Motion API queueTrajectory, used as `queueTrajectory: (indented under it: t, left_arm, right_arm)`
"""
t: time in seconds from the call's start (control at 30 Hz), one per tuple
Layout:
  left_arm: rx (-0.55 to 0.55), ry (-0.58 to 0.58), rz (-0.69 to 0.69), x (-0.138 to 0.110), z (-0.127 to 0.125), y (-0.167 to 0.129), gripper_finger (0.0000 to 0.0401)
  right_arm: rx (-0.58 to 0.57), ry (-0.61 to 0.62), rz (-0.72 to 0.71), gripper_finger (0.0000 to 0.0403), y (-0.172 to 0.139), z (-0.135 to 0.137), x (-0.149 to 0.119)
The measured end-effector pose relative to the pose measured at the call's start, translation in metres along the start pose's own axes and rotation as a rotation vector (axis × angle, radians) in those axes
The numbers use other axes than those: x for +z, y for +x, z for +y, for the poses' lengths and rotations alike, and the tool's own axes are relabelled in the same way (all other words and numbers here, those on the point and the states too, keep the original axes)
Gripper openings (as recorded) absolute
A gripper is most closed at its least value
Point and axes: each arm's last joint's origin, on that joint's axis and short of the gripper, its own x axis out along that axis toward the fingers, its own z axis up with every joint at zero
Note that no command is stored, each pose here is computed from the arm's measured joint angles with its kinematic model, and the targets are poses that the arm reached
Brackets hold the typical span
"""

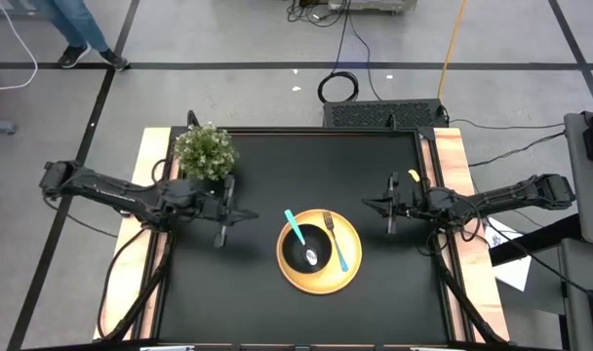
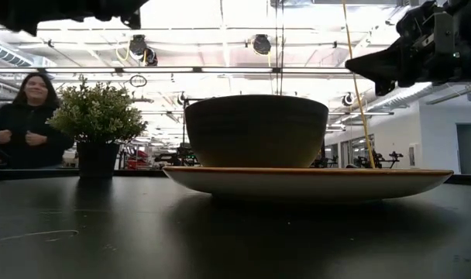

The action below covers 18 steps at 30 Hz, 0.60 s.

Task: Set table place
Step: Return to Home Position

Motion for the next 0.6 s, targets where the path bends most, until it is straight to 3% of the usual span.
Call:
queueTrajectory:
  t: [0.43,0.6]
  left_arm:
    - [0.121,-0.054,-0.070,-0.035,-0.010,-0.045,0.0000]
    - [0.164,-0.119,-0.047,-0.052,-0.014,-0.057,0.0000]
  right_arm:
    - [0.004,-0.032,-0.010,0.0000,0.000,0.000,0.001]
    - [0.034,0.024,-0.001,0.0000,0.000,0.001,0.000]
